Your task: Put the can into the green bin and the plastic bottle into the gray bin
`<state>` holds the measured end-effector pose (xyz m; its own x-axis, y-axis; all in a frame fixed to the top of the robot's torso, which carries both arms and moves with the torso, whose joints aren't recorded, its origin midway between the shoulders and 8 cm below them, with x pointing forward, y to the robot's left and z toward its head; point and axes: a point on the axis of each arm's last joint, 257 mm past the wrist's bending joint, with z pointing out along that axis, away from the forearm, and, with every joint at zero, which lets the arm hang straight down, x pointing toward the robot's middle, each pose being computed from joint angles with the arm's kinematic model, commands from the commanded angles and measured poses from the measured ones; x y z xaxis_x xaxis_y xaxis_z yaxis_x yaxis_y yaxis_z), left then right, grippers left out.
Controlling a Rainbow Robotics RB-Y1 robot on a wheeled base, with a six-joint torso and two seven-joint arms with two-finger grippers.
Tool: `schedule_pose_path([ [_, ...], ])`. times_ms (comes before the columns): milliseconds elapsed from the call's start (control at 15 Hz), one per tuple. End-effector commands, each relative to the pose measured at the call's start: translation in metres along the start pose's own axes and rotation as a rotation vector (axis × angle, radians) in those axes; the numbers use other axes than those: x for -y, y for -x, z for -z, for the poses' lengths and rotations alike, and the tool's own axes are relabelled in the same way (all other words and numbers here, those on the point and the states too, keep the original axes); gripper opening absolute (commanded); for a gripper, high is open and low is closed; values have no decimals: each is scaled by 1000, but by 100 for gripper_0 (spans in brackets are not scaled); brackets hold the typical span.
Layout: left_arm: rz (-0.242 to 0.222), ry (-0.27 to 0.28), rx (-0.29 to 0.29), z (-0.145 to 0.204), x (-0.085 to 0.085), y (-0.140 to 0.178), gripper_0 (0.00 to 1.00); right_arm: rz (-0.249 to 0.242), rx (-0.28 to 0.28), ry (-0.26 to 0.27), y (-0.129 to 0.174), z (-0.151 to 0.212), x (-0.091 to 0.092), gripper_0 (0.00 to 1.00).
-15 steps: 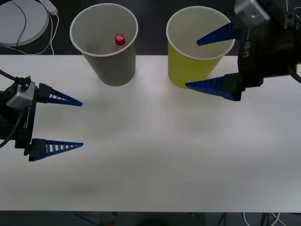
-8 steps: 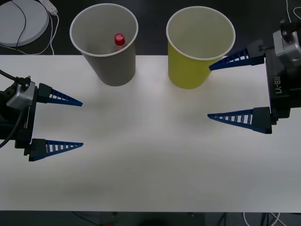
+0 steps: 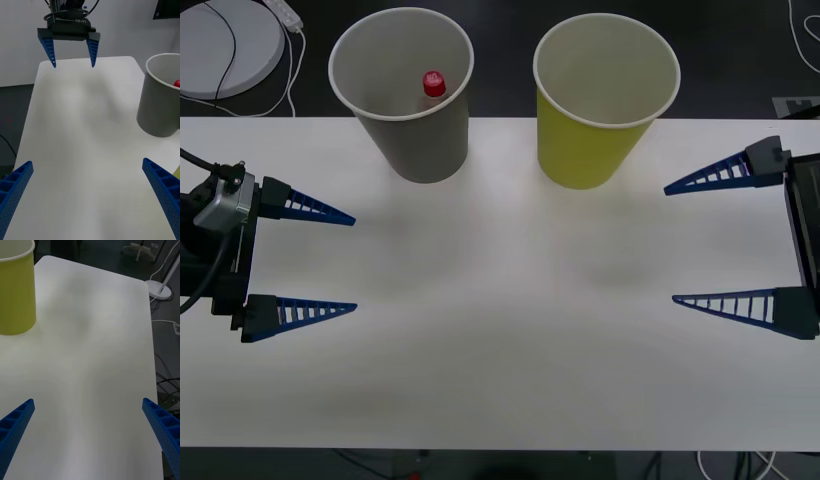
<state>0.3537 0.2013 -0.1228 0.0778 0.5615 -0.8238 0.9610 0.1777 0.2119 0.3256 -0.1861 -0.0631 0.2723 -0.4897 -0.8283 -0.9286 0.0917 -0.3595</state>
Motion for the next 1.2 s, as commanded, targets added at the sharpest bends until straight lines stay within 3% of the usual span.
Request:
schedule_pose_path([
  [67,0,0,0,0,0,0,100,-24,-15,17,-9,15,-10,100],
  [267,0,0,0,0,0,0,100,-71,-10,34,-16,22,-19,100],
  [667,0,0,0,0,0,0,100,-84,-29,42,-23,31,-24,100],
  [800,0,0,0,0,0,0,100,-120,-31,46,-29,33,-27,100],
  [1200,0,0,0,0,0,0,100,-120,-31,46,-29,33,-27,100],
])
